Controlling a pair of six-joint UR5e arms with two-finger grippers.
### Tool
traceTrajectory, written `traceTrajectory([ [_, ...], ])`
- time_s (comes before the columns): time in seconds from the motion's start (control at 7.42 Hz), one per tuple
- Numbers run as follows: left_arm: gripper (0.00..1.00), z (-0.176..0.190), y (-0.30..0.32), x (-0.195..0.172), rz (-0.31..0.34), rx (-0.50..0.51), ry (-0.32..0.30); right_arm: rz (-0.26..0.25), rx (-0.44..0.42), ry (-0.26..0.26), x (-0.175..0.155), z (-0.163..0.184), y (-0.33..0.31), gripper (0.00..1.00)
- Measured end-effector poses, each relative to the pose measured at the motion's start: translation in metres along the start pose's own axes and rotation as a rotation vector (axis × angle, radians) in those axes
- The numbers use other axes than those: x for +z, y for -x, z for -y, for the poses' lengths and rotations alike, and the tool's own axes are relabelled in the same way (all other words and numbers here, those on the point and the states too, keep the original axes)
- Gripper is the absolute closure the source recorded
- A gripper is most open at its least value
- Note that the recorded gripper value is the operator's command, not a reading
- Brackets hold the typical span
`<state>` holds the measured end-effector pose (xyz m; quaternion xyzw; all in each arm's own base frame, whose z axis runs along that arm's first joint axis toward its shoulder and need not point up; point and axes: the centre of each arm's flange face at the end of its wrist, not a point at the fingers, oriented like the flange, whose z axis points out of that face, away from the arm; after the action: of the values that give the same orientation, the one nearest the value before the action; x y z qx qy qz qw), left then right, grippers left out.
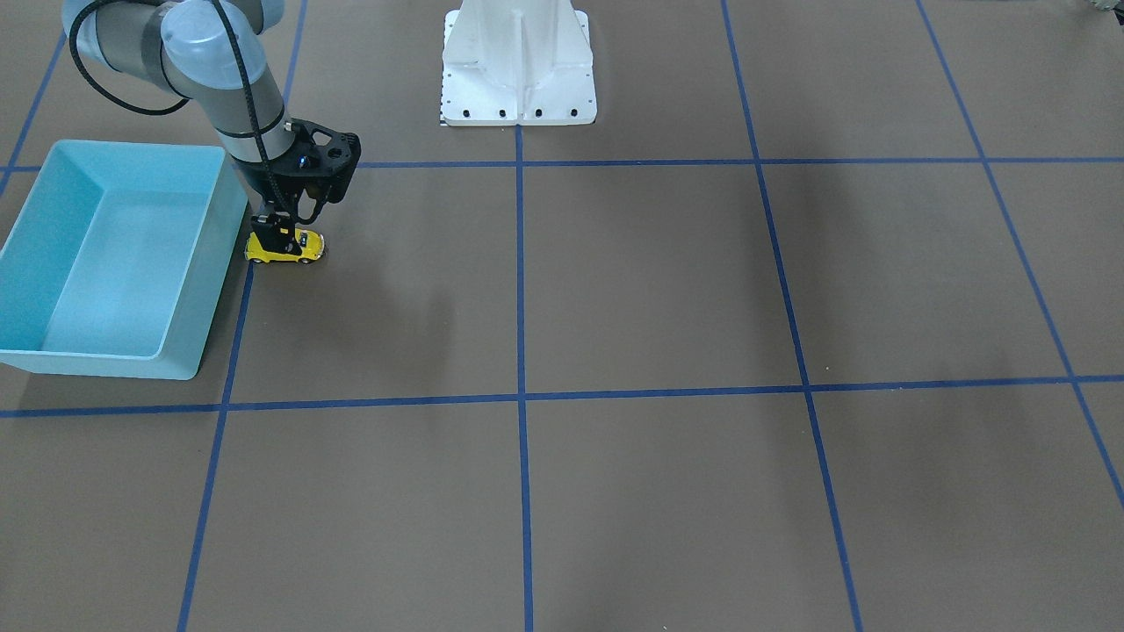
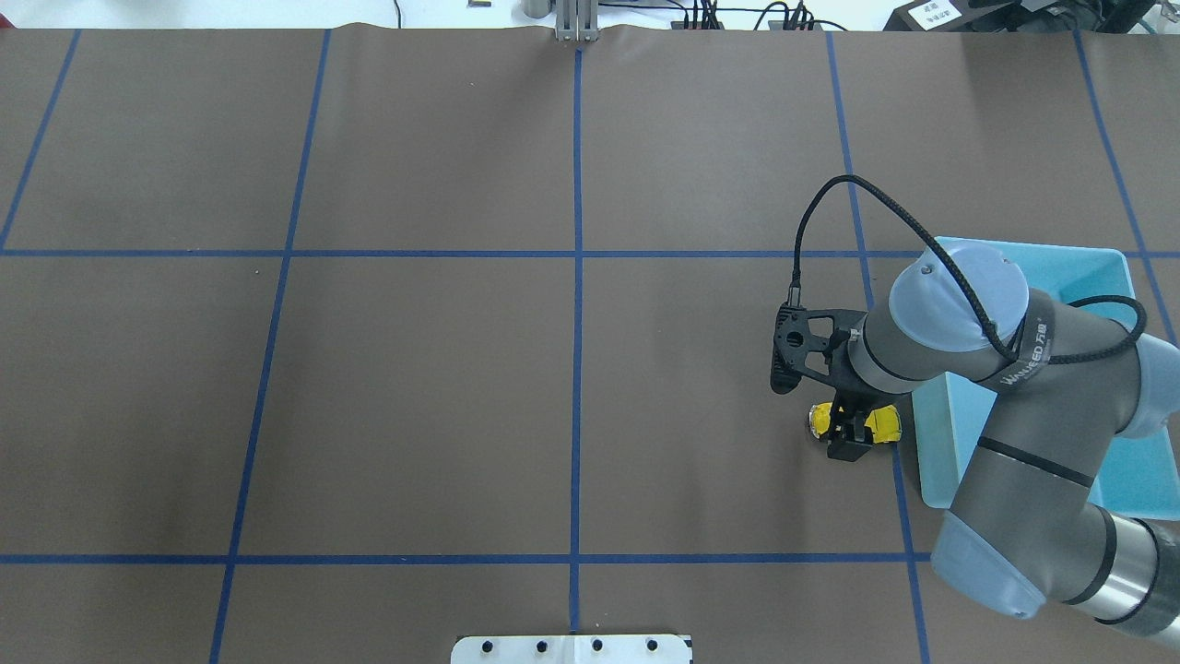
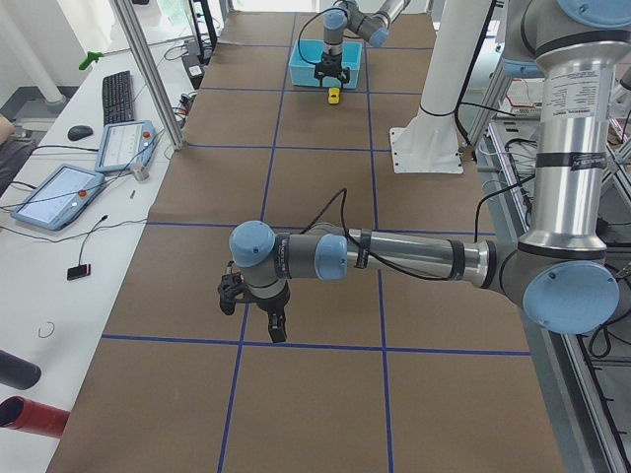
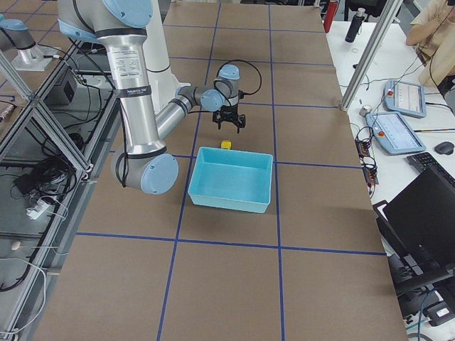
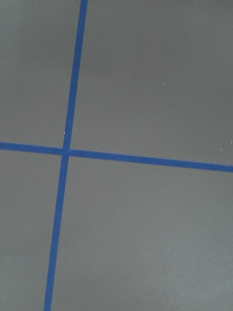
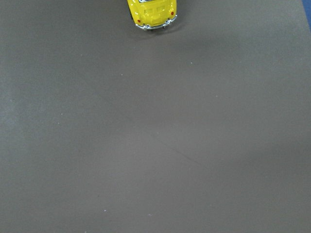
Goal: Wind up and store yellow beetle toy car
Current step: 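Close the right gripper on the yellow car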
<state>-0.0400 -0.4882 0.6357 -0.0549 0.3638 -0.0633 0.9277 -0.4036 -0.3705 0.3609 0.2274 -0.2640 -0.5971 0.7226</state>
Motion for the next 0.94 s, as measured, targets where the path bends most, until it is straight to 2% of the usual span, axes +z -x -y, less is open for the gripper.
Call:
traceTrajectory([
  [0.27, 0.0, -0.002, 0.02, -0.009, 0.004, 0.003, -0.019, 0.001, -0.029, 0.035, 0.015, -0.015, 0.003, 0.0],
  [0.54, 0.0, -0.002, 0.026, -0.012, 0.001, 0.008, -0.025, 0.001, -0.036, 0.038, 0.04, -0.025, -0.001, 0.0],
  [0.67, 0.0, -0.002, 0.026, -0.013, -0.001, 0.006, -0.025, 0.002, -0.044, 0.029, 0.052, -0.03, 0.0, 0.11],
  [0.81, 0.0, -0.002, 0.027, -0.013, -0.001, 0.005, -0.024, 0.003, -0.049, 0.022, 0.058, -0.031, 0.002, 0.65],
  [0.94, 0.0, -0.002, 0.027, -0.013, -0.002, 0.004, -0.024, 0.003, -0.052, 0.016, 0.059, -0.03, 0.004, 1.0],
])
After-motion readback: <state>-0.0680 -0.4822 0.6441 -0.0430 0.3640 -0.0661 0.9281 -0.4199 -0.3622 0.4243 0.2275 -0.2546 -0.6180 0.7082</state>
